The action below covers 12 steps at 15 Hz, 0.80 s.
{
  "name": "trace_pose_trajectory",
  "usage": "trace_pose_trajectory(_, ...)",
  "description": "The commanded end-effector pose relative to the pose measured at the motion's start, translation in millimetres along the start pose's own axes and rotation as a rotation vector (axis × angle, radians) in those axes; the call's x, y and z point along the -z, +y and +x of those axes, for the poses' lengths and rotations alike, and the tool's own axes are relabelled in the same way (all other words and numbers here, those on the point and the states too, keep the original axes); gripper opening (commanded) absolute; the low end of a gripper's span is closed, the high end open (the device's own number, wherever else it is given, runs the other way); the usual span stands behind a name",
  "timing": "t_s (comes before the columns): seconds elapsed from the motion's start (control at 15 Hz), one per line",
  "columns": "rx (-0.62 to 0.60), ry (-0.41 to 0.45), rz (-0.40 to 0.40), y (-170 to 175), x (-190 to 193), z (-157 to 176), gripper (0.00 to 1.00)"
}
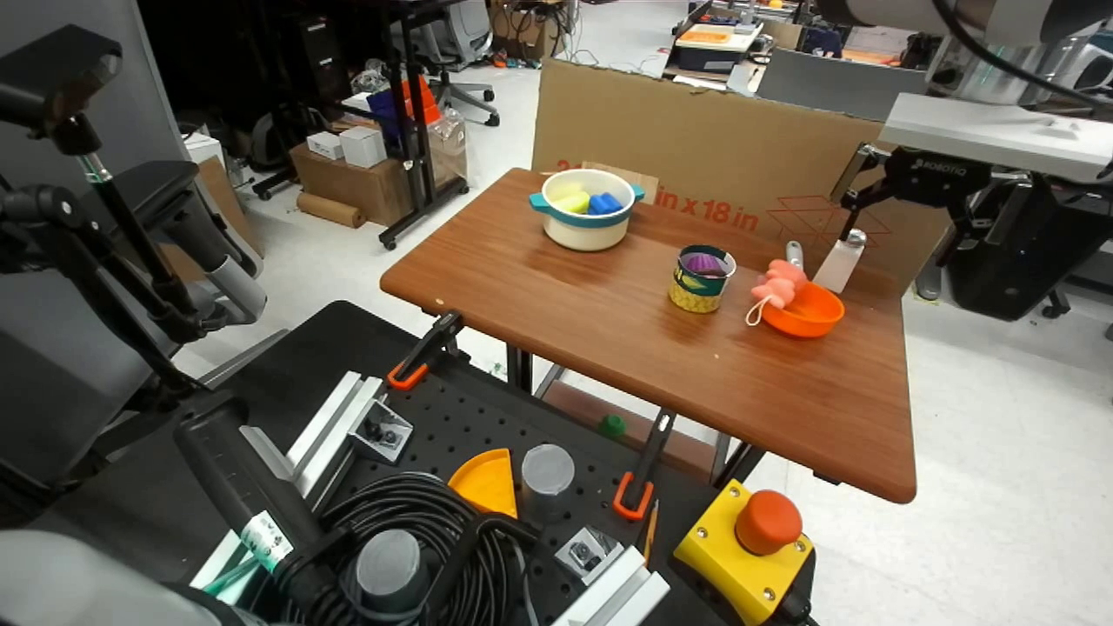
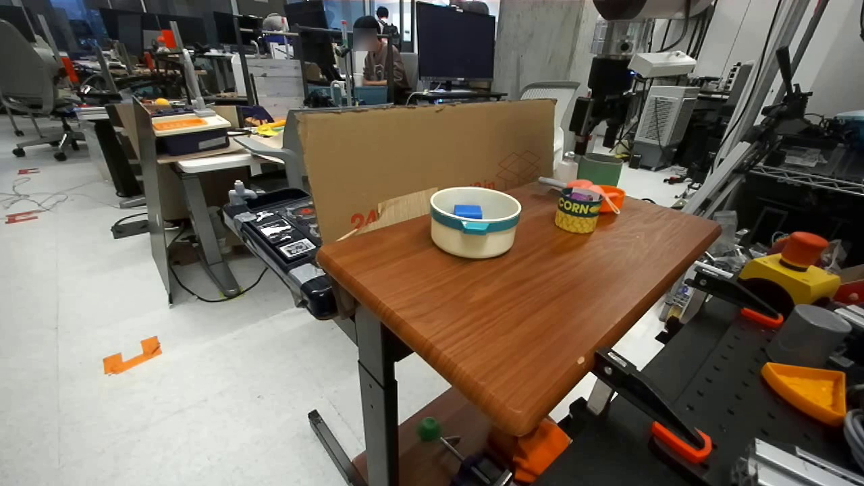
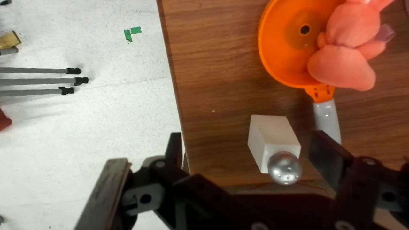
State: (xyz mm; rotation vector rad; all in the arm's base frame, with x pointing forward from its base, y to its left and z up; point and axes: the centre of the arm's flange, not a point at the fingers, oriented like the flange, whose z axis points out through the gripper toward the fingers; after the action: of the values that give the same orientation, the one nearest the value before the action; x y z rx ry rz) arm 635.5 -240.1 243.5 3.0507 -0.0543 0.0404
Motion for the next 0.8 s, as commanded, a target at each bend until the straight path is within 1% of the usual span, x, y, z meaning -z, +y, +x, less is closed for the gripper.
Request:
trace_pose_trajectory(0.0,0.059,-0.005,0.046,-10.4,-4.5,19.4,1.0)
trace_pose_trajectory(0.33,0.133,0.004,0.073,-33.0,-8.8,25.8,1.0)
trace_pose_trajectory(0.73,0.167,0.01,0.073,-33.7,-7.2,26.3,1.0)
